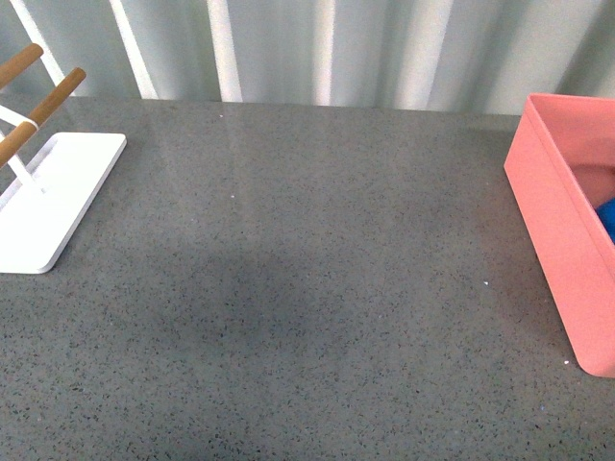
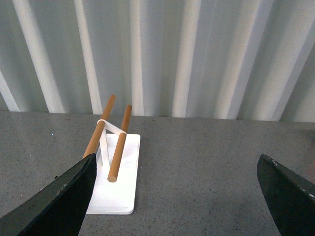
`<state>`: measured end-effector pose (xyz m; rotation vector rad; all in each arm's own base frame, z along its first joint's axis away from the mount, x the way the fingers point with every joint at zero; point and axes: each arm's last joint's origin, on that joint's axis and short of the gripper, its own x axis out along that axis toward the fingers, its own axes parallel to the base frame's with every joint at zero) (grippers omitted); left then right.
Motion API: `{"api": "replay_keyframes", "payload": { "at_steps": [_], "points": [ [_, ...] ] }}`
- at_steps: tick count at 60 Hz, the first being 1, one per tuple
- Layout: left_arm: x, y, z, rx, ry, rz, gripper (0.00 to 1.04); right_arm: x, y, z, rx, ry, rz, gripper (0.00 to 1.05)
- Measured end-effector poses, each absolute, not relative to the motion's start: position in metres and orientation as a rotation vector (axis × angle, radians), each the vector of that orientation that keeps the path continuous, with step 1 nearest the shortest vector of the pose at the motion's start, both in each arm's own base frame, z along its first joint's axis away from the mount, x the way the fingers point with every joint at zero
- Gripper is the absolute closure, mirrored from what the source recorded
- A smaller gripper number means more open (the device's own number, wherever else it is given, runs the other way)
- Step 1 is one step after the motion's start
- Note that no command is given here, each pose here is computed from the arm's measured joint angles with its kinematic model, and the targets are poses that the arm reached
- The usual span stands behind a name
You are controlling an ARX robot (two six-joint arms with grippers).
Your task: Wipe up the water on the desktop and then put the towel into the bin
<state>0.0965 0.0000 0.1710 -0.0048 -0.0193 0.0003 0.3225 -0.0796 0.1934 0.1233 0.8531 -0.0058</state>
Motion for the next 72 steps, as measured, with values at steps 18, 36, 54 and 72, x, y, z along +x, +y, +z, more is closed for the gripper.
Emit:
{"api": "replay_keyframes", "payload": {
  "at_steps": [18, 36, 54, 72],
  "points": [
    [0.096, 0.000, 0.171, -0.005, -0.020, 0.000, 0.07, 0.295, -0.046, 0.265, -0.004, 0.451, 0.057, 0.07],
    [0.096, 0.000, 0.171, -0.005, -0.020, 0.000, 0.07, 0.213, 0.002, 0.253, -0.073, 0.101, 0.048, 0.24],
    [0.096, 0.000, 0.171, -0.005, -0.020, 0.000, 0.07, 0.158, 0.000, 0.205, -0.017, 0.013, -0.001, 0.80],
    [0.096, 0.000, 0.171, -0.005, -0.020, 0.000, 0.07, 0.140, 0.000, 0.188, -0.013, 0.008, 0.000, 1.01]
  ]
}}
